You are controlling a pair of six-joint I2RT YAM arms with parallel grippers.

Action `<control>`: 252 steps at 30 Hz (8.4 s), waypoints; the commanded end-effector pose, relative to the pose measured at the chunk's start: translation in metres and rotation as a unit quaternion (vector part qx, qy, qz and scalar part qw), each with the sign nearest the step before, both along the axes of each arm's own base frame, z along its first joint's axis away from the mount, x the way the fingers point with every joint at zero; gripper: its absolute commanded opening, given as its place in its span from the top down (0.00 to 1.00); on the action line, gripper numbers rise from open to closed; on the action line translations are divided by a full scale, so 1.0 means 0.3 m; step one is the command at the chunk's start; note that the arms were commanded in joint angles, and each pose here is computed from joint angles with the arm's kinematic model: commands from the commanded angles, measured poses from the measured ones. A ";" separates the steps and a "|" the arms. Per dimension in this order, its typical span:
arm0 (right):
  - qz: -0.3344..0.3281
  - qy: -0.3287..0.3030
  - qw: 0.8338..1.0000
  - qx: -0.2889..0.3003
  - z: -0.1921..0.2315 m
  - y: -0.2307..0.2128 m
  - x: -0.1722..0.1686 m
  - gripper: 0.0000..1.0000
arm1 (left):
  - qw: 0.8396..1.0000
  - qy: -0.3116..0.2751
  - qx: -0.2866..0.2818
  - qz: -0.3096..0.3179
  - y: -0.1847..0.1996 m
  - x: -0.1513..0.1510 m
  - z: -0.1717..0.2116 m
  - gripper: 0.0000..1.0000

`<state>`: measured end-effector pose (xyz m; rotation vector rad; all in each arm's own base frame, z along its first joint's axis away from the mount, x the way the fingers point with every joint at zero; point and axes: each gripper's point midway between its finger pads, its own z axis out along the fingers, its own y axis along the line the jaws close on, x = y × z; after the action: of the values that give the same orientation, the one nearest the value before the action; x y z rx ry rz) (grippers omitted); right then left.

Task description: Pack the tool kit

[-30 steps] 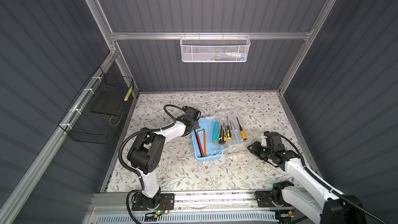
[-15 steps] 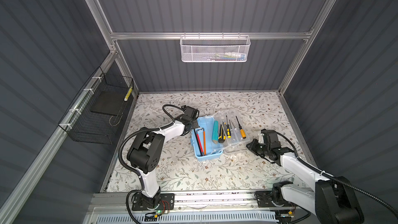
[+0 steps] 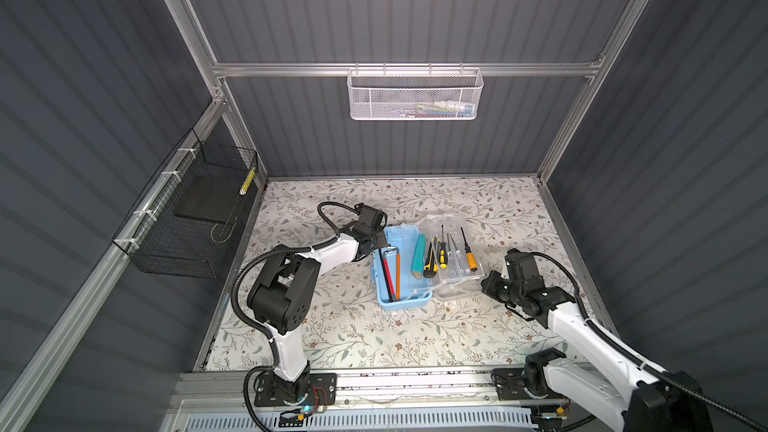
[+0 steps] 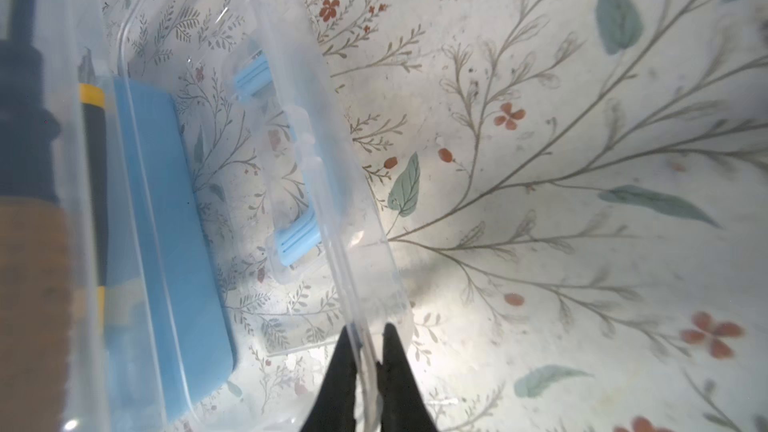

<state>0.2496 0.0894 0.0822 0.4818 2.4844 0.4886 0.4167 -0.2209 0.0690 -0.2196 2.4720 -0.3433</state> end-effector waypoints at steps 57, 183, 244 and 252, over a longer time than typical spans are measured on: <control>0.272 -0.197 0.933 -0.130 0.503 0.825 -0.115 0.85 | 0.997 -0.019 -0.059 -0.044 -0.157 -0.021 0.107 0.66; 0.241 -0.188 0.952 -0.025 0.311 0.537 0.008 0.18 | 0.963 -0.190 0.083 -0.170 -0.097 -0.494 -0.196 0.04; 0.242 -0.155 0.958 -0.008 0.238 0.537 0.011 0.17 | 0.959 -0.264 0.045 -0.088 -0.042 -0.367 0.123 0.22; 0.243 -0.152 0.958 -0.005 0.231 0.536 0.008 0.17 | 0.959 -0.267 -0.001 -0.096 -0.078 -0.370 0.170 0.28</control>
<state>0.2576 0.2548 0.1626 -0.2166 2.2495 0.6829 0.3020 -0.2366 0.1035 0.1352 1.9809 -0.3558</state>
